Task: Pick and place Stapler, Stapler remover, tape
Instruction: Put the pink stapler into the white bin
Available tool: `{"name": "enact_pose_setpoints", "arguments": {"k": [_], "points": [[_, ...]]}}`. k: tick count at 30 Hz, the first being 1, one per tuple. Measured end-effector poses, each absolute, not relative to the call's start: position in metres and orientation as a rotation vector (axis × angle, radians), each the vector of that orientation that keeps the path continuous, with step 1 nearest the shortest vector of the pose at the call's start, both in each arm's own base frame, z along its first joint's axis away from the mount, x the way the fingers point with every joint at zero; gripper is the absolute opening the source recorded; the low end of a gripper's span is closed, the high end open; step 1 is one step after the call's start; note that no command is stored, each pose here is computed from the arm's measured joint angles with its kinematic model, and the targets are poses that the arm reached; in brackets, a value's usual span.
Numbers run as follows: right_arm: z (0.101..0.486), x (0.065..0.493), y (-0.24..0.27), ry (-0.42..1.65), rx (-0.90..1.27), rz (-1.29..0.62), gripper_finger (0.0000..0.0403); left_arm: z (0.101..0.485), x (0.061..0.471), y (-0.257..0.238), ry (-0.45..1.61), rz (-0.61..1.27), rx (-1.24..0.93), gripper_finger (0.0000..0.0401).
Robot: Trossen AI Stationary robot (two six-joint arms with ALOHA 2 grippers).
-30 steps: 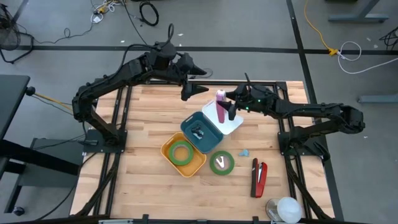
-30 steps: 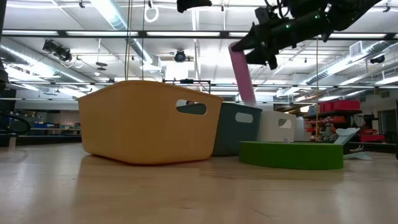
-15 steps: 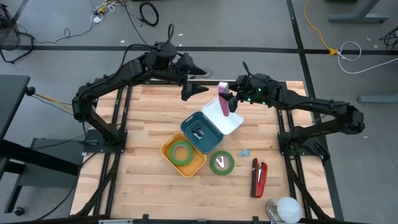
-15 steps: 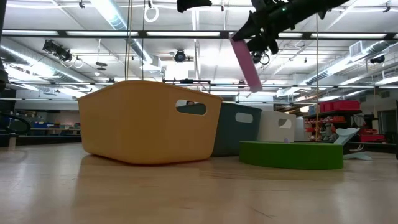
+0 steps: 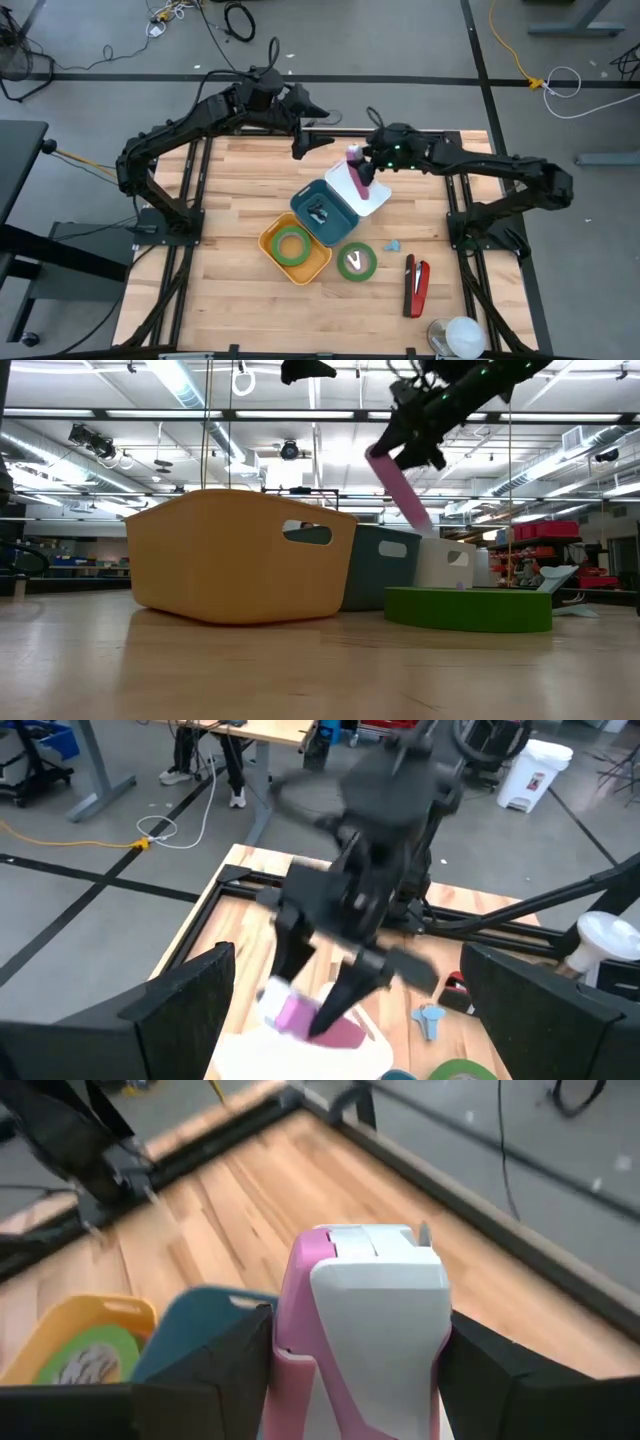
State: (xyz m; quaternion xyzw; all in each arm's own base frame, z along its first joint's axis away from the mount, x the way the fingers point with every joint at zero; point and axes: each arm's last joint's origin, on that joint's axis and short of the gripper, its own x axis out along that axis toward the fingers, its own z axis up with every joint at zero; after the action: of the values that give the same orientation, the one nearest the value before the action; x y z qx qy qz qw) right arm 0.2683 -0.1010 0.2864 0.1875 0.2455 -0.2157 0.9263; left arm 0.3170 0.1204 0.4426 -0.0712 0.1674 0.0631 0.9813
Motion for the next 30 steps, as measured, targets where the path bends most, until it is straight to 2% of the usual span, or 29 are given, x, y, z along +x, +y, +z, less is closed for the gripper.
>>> {"name": "enact_pose_setpoints", "arguments": {"k": [15,24,30], "points": [[0.219,0.297,-0.111,0.762,0.517,-0.477,0.0229,0.442,0.317,0.120,0.340,0.128,-0.147,0.0387],[0.211,0.296,-0.111,0.822,0.520,-0.495,0.0230,0.442,0.317,0.121,0.342,0.135,-0.144,0.0387],[0.210,0.295,-0.110,0.847,0.502,-0.482,0.0259,0.442,0.317,0.121,0.342,0.135,-0.144,0.0387]]}}
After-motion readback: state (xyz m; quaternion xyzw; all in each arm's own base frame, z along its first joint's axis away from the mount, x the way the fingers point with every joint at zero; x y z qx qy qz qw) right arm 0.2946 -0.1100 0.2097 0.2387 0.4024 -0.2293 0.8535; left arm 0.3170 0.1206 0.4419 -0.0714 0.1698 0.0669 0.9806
